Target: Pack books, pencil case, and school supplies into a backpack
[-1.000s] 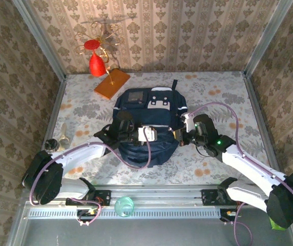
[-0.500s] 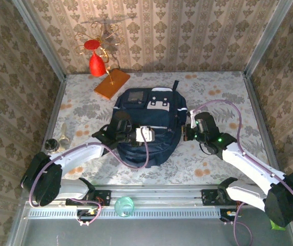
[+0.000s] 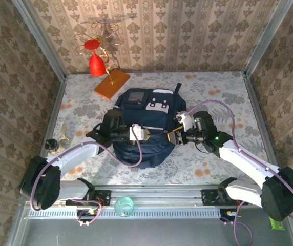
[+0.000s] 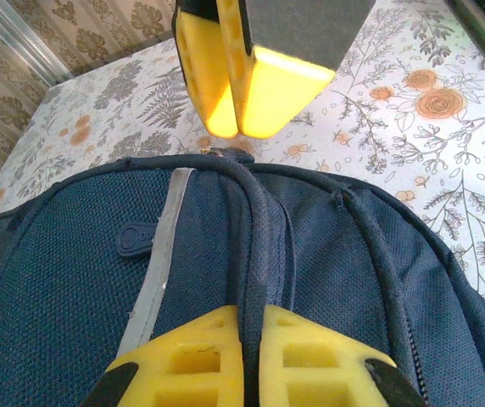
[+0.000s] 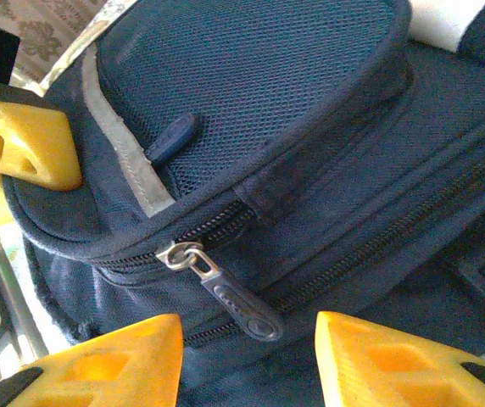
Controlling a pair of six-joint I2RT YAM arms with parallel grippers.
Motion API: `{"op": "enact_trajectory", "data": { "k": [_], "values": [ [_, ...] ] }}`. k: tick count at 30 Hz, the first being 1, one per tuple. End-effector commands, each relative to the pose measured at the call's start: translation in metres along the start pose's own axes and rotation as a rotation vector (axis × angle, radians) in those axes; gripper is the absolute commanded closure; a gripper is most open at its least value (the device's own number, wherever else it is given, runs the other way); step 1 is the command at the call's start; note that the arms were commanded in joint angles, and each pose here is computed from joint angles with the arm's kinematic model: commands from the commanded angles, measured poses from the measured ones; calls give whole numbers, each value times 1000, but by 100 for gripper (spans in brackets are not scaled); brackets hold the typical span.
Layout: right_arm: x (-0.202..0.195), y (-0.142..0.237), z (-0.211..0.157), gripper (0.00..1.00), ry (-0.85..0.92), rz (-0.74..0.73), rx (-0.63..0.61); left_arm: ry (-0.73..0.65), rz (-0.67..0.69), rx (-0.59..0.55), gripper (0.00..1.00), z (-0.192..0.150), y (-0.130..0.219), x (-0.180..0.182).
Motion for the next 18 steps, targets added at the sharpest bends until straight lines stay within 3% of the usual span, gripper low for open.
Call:
{"op": "enact_trajectory", "data": {
  "k": [1, 10, 18],
  "values": [
    [5, -7, 1, 53, 31, 82, -6, -10, -55, -66, 100, 9, 5, -6],
    [2, -22, -3, 61, 8, 123, 25, 4, -50, -70, 100, 9, 4, -4],
    [-5, -13, -7, 95, 8, 30, 4, -3, -31, -42, 100, 5, 4, -2]
  ]
}}
Point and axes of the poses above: each hand's point on the last joint's axis, 136 mm out from that joint toward the fingers, its own y axis back along the fingers, its own x axis along the line the jaws close on, z = x × y, the point moved 6 cm from there along y, back along the fingers
